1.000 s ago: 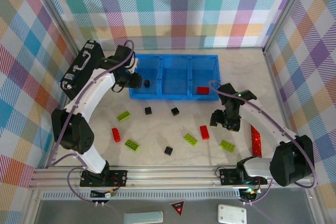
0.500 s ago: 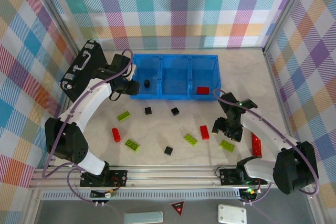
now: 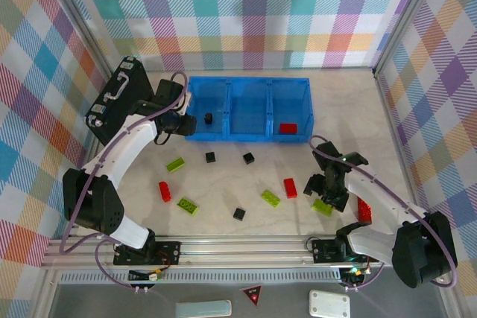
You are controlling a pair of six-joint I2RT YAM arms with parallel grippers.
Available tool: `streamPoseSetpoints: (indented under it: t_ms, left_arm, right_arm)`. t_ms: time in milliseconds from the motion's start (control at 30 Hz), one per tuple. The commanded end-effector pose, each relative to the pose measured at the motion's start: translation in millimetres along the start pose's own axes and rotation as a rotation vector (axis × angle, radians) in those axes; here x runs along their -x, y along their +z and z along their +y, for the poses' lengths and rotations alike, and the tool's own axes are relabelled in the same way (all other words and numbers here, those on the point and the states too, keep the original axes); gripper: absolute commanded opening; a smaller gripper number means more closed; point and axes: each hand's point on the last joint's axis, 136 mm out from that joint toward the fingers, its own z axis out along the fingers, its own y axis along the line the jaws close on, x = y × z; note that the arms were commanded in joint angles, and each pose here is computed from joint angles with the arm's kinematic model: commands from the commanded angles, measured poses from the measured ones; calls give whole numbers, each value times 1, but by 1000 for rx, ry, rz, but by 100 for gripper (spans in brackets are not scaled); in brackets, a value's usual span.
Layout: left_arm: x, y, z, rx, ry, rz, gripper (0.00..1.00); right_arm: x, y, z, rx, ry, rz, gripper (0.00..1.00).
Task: Sort the legos into containers by color
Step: Pick up the lego from the bottom-right of the table.
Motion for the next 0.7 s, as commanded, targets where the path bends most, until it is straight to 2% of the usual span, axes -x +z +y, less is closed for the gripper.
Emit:
streamPoseSetpoints:
  t_ms: [0,267,667]
  left_arm:
    - [3,-2,4,-9,-6,-26,48]
    - [3,-2,4,-16,-13,-29,48]
    - [1,-2,3,-25,-15,-28,48]
  right_arm:
    - [-3,5,0,11,28,3,81]
    - [-10,17,-8,-17,41,26,83]
    - [-13,19,-17,-13,83,-5,90]
